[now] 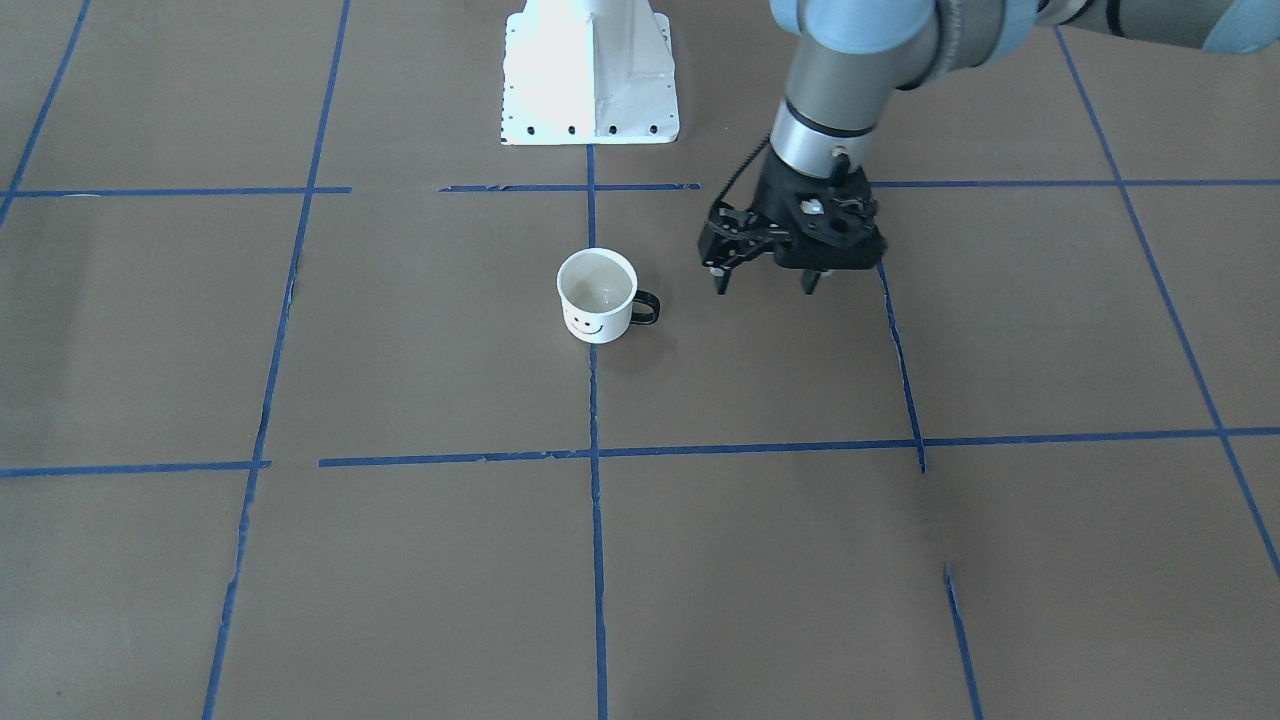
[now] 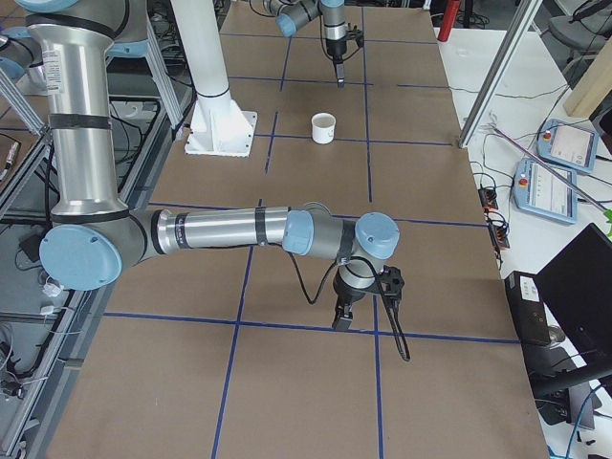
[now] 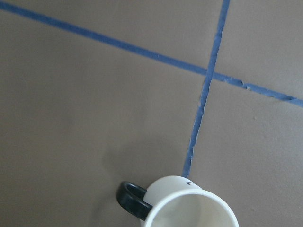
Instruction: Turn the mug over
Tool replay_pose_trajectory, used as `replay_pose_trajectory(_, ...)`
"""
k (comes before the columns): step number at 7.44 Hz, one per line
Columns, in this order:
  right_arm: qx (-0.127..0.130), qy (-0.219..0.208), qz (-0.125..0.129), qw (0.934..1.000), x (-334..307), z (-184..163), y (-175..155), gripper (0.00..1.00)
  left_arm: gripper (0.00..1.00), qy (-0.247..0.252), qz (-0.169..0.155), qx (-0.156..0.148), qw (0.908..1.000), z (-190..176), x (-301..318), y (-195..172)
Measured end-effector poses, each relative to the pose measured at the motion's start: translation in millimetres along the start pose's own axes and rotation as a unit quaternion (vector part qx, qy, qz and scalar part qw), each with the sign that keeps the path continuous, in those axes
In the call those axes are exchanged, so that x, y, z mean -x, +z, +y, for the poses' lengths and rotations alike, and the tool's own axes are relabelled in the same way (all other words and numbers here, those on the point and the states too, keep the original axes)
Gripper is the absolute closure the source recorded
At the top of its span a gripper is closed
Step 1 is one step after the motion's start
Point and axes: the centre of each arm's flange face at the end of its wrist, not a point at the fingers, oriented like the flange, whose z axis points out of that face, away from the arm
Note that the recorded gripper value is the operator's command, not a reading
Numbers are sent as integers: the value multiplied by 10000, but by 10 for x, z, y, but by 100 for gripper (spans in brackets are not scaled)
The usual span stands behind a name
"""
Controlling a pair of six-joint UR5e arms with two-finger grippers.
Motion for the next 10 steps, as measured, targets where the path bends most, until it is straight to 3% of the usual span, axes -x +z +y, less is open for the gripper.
replay_pose_trajectory(3, -1, 0, 0, 10000, 0, 0, -1, 0, 0, 1404, -459, 267, 9887, -481, 2497, -403)
replay_pose_trajectory(4, -1, -1, 0, 10000, 1, -1, -1, 0, 0, 1565, -546, 357, 9855, -479, 3436, -603)
replay_pose_trajectory(6, -1, -1, 0, 10000, 1, -1, -1, 0, 0, 831, -415, 515, 9943, -125, 5085, -861)
replay_pose_trajectory(7, -1, 0, 0, 10000, 0, 0, 0, 0, 0, 556, -348, 543, 9964, 72, 5521, -906)
replay_pose_trajectory(10, 1, 1, 0, 10000, -1, 1, 1, 0, 0, 307, -313, 629, 9971, 340, 5846, -891)
